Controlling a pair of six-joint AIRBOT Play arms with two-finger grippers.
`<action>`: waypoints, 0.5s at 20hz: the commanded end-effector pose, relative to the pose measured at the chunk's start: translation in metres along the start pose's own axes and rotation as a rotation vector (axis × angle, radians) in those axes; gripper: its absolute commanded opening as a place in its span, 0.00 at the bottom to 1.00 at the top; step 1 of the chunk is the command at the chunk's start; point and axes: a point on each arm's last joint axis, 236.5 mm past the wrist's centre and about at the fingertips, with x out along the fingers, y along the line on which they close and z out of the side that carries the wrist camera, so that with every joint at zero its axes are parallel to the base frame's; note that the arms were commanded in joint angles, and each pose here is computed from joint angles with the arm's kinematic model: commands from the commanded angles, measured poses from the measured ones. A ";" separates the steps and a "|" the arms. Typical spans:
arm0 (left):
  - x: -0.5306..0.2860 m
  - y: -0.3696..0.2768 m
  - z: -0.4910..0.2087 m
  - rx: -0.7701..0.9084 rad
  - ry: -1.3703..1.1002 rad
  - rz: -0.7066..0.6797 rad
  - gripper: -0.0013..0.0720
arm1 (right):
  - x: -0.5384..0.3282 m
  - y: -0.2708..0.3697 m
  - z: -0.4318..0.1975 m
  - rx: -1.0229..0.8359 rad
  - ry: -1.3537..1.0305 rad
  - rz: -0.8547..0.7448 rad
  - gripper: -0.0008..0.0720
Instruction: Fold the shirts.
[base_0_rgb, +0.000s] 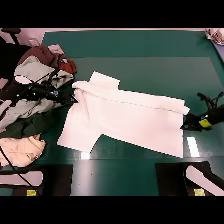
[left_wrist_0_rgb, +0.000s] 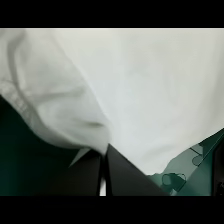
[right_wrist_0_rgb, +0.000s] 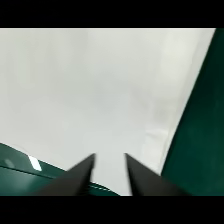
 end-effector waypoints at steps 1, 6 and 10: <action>0.000 -0.005 0.003 -0.010 -0.013 -0.021 0.05 | -0.017 -0.028 0.002 0.030 0.046 -0.169 0.85; 0.000 -0.006 0.004 -0.019 -0.014 -0.024 0.05 | 0.027 -0.036 -0.037 0.100 0.146 -0.035 0.93; 0.000 -0.006 0.004 -0.018 -0.014 -0.022 0.05 | 0.049 -0.033 -0.042 0.182 0.094 0.105 0.93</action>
